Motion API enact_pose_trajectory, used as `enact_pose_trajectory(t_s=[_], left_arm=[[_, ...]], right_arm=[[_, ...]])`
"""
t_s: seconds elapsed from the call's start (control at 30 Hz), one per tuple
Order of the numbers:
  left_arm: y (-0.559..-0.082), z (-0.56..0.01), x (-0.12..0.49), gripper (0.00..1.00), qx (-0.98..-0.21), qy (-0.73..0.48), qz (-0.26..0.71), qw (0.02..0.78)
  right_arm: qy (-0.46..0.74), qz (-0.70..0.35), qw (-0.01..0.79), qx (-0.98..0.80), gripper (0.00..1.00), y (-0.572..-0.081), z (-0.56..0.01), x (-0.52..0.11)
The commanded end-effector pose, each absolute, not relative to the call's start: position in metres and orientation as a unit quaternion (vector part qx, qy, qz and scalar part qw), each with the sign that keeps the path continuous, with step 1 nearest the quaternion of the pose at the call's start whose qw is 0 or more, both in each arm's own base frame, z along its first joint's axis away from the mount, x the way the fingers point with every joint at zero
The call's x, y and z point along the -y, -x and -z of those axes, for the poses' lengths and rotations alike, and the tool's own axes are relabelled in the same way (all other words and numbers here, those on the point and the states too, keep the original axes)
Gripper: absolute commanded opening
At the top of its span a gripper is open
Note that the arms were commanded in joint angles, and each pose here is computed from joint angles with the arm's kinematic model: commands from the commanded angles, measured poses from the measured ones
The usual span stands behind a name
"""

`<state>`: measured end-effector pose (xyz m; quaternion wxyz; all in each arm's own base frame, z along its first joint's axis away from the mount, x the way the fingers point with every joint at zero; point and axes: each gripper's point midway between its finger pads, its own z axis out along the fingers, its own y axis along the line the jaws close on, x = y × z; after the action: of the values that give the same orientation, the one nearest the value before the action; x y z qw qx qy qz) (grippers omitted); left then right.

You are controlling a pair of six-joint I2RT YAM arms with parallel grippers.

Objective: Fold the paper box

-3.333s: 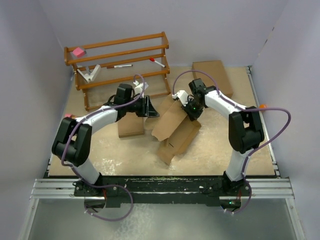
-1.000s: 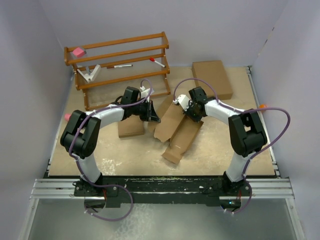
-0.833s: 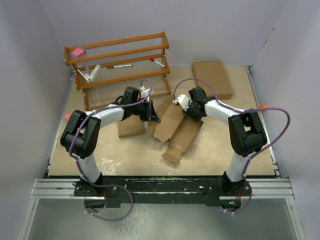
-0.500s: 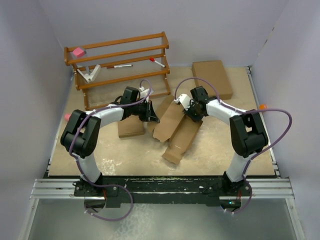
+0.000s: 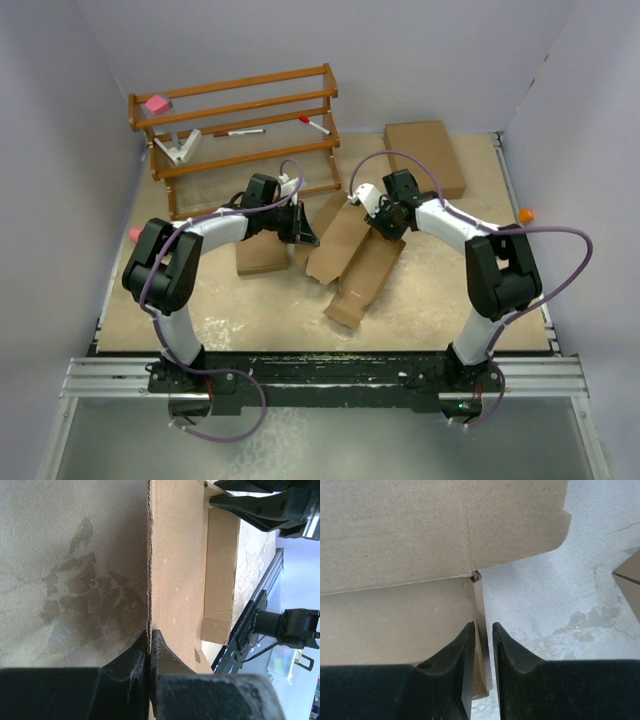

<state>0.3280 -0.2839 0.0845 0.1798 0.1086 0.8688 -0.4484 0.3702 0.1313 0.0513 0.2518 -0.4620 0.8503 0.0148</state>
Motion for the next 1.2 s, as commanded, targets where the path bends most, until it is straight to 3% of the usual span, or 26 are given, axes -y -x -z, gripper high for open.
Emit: enact_pose_trajectory(t_s=[0.0, 0.1, 0.23, 0.57, 0.8, 1.17], left_arm=[[-0.338, -0.101, 0.288, 0.04, -0.855, -0.130, 0.460, 0.201], [-0.338, -0.102, 0.288, 0.05, -0.855, -0.130, 0.461, 0.201], [-0.339, -0.104, 0.288, 0.04, -0.853, -0.131, 0.462, 0.203], [-0.343, -0.108, 0.286, 0.04, -0.850, -0.126, 0.466, 0.209], [-0.344, -0.110, 0.287, 0.04, -0.848, -0.130, 0.469, 0.211], [-0.349, -0.118, 0.289, 0.04, -0.849, -0.154, 0.459, 0.213]], right_arm=[[0.465, -0.004, 0.237, -0.853, 0.24, -0.371, -0.038, -0.126], [0.461, 0.007, 0.234, -0.856, 0.20, -0.372, -0.033, -0.122], [0.449, 0.029, 0.227, -0.864, 0.00, -0.375, -0.024, -0.114], [0.449, 0.019, 0.205, -0.869, 0.00, -0.369, -0.010, -0.115], [0.465, -0.077, 0.226, -0.853, 0.25, -0.353, -0.037, -0.145], [0.468, -0.112, 0.294, -0.826, 0.45, -0.355, -0.086, -0.151]])
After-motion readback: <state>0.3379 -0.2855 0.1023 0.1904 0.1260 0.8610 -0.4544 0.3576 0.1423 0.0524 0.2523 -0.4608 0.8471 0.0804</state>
